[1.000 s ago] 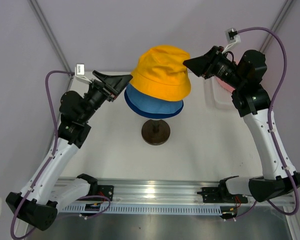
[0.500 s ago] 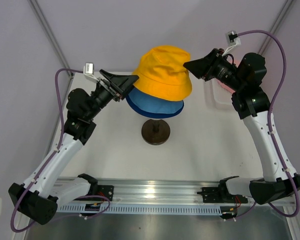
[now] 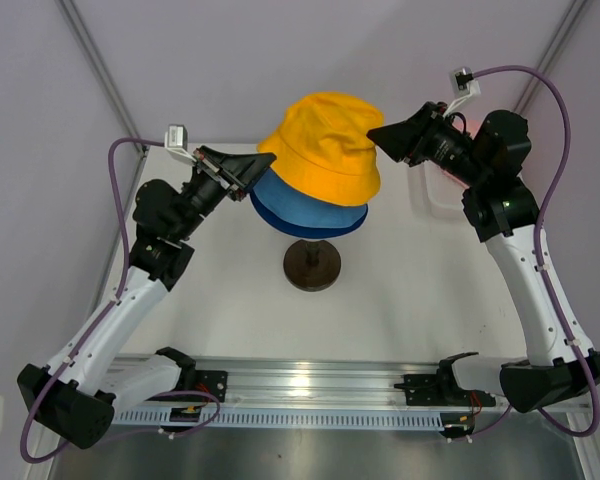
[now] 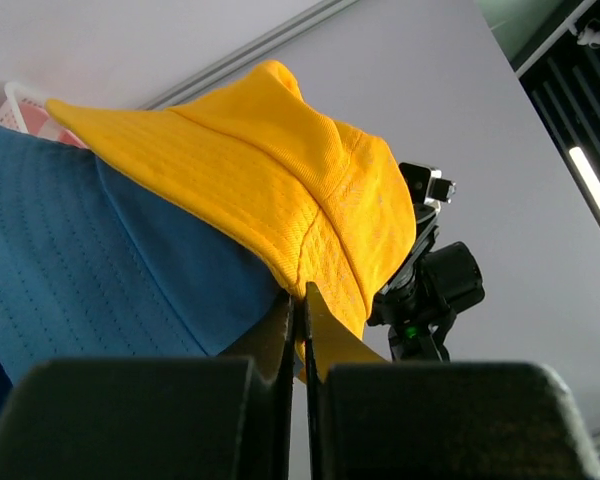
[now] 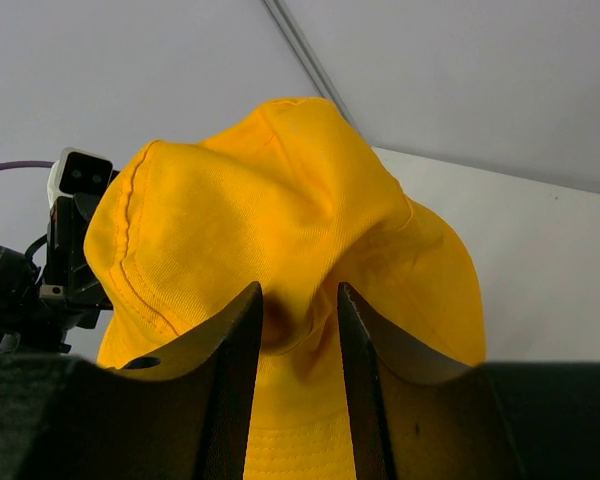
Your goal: Stack the hats
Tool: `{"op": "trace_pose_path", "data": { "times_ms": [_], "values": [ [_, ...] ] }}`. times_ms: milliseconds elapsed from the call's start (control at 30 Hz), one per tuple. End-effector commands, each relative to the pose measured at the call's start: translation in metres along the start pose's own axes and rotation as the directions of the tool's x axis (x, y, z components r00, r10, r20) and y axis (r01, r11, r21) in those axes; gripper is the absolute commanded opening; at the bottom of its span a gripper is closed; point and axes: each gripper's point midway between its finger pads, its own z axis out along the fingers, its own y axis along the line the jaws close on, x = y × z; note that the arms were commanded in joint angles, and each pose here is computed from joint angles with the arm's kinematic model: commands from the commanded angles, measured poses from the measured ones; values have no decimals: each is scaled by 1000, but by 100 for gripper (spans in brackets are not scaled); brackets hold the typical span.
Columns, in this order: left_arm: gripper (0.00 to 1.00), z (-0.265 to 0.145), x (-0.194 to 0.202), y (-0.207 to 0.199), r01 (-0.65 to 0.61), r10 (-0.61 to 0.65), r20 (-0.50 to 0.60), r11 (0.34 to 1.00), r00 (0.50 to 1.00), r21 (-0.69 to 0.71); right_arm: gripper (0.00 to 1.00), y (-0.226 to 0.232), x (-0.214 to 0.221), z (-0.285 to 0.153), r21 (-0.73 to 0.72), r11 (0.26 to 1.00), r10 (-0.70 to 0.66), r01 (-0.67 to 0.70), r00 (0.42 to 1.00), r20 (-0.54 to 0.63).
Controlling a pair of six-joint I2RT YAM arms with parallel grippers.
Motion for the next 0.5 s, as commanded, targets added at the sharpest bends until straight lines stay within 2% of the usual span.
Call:
{"op": "trace_pose_path", "data": {
  "times_ms": [0, 100, 133, 267, 300, 333, 433, 467],
  "values": [
    [1, 2, -3, -9, -28, 27, 15, 999, 1000, 32, 40, 9, -14, -6, -19, 998, -53, 54, 997, 51],
    [1, 0, -1, -7, -55, 55, 9, 998, 998, 28, 42, 2, -13, -8, 9, 999, -52, 52, 998, 44],
    [1, -3, 0, -5, -69, 69, 8, 997, 998, 25, 55, -3, -12, -11, 31, 999, -38, 37, 999, 39],
    [1, -10, 1, -3, -155, 155, 7, 988, 988, 16, 68, -35, -29, -45, 128, 988, 73, -87, 991, 110],
    [1, -11, 2, 1, -159, 159, 2, 987, 987, -3, 73, -39, -32, -53, 135, 985, 90, -108, 987, 130],
    [1, -13, 2, 1, -172, 172, 5, 985, 985, -5, 82, -41, -31, -61, 136, 981, 118, -140, 980, 161],
    [1, -16, 2, 11, -166, 166, 12, 986, 986, -33, 85, -64, -33, -75, 191, 963, 149, -192, 965, 218],
    [1, -16, 3, 12, -161, 161, 11, 986, 987, -36, 85, -74, -19, -73, 197, 947, 212, -254, 954, 210]
  ]
}}
